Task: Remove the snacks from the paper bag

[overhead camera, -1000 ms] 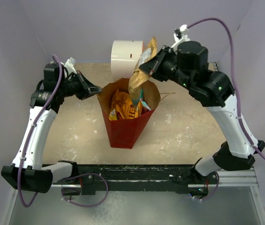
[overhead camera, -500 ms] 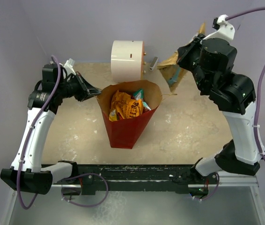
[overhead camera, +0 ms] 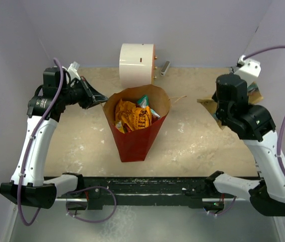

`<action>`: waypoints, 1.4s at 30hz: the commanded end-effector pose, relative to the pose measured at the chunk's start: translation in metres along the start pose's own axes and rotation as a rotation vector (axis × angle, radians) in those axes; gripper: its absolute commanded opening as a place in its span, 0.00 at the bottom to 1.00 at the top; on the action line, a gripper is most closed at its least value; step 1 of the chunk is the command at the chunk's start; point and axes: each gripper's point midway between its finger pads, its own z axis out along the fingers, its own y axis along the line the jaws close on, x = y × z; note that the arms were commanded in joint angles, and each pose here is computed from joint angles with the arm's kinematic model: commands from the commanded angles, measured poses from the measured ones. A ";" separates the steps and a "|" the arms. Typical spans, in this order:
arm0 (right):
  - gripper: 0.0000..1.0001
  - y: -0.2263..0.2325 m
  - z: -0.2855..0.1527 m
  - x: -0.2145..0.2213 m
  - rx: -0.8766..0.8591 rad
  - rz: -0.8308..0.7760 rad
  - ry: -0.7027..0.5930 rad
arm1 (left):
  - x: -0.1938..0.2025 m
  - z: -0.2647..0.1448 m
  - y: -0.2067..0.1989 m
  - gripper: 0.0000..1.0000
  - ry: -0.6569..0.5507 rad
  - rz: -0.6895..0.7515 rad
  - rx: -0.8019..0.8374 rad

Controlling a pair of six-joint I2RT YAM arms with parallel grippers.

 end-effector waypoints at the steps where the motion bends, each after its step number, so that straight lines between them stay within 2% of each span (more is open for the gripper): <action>1: 0.00 -0.023 -0.002 0.035 0.056 0.092 0.025 | -0.008 -0.017 -0.021 0.00 -0.052 0.053 0.056; 9: 0.00 -0.049 0.010 0.132 0.167 0.117 0.194 | -0.011 -0.015 -0.026 0.00 -0.060 0.014 0.079; 16: 0.00 -0.058 0.040 0.180 0.238 0.096 0.302 | -0.009 -0.012 -0.018 0.00 -0.046 0.038 0.048; 19: 0.00 -0.056 0.071 0.187 0.271 0.073 0.314 | -0.008 -0.011 -0.015 0.00 -0.042 0.048 0.040; 30: 0.00 -0.048 0.233 0.213 0.435 0.186 0.455 | -0.013 -0.004 -0.025 0.00 0.008 0.189 0.095; 33: 0.20 -0.031 0.282 0.215 0.418 0.198 0.472 | -0.013 -0.003 -0.026 0.00 0.017 0.221 0.105; 37: 0.59 0.012 0.316 0.199 0.225 0.203 0.541 | -0.010 -0.002 -0.018 0.00 0.034 0.247 0.084; 39: 0.69 0.017 0.305 0.191 0.192 0.185 0.583 | -0.009 -0.002 -0.018 0.00 0.038 0.261 0.070; 42: 0.73 0.020 0.273 0.181 0.101 0.176 0.594 | -0.011 -0.002 -0.023 0.00 0.040 0.248 0.072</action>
